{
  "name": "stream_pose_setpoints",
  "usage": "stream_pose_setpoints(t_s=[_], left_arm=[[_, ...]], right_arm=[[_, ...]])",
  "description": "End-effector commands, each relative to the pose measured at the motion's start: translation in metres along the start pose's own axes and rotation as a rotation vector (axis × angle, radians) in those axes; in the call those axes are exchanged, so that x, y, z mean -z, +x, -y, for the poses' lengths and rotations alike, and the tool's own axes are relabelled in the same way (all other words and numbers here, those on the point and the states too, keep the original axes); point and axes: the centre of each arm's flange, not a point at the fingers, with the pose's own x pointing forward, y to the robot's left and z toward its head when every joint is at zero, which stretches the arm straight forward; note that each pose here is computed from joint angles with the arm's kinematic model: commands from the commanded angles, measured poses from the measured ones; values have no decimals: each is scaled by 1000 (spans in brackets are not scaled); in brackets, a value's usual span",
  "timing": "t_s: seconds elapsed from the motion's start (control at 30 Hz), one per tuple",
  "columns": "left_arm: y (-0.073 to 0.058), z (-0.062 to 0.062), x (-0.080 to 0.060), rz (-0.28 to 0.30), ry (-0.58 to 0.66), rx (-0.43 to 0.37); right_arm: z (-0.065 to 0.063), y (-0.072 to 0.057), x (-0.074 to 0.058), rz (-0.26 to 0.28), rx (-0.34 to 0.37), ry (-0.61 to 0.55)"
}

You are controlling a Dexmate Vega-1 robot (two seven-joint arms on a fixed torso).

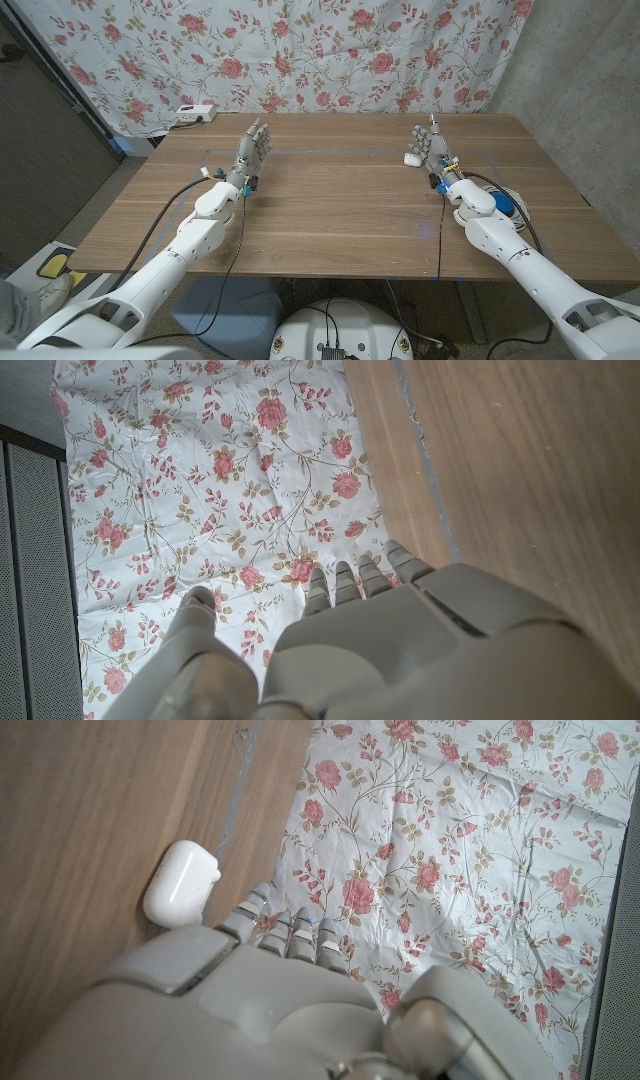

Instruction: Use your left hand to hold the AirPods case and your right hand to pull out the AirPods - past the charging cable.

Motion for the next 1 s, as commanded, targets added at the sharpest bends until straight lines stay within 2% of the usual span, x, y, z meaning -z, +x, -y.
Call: stream_pose_setpoints(t_s=[0.03, 0.47, 0.53, 0.63, 0.83, 0.97, 1.0], left_arm=[[0, 1, -2, 18, -6, -2], [1, 0, -3, 22, -5, 1], [2, -1, -6, 23, -4, 3], [4, 3, -14, 58, 12, -8], [5, 9, -1, 30, -16, -23], [2, 12, -4, 36, -24, -53], [2, 13, -4, 58, -31, -70]], right_arm=[[-2, 1, -4, -4, -13, -10], [-8, 1, -10, 1, -6, -49], [-8, 1, -12, 1, -2, -59], [-8, 1, -17, -1, 0, -95], [-3, 2, -23, -5, 2, -131], [0, 4, -27, -5, 7, -148], [0, 4, -28, -8, 12, -148]])
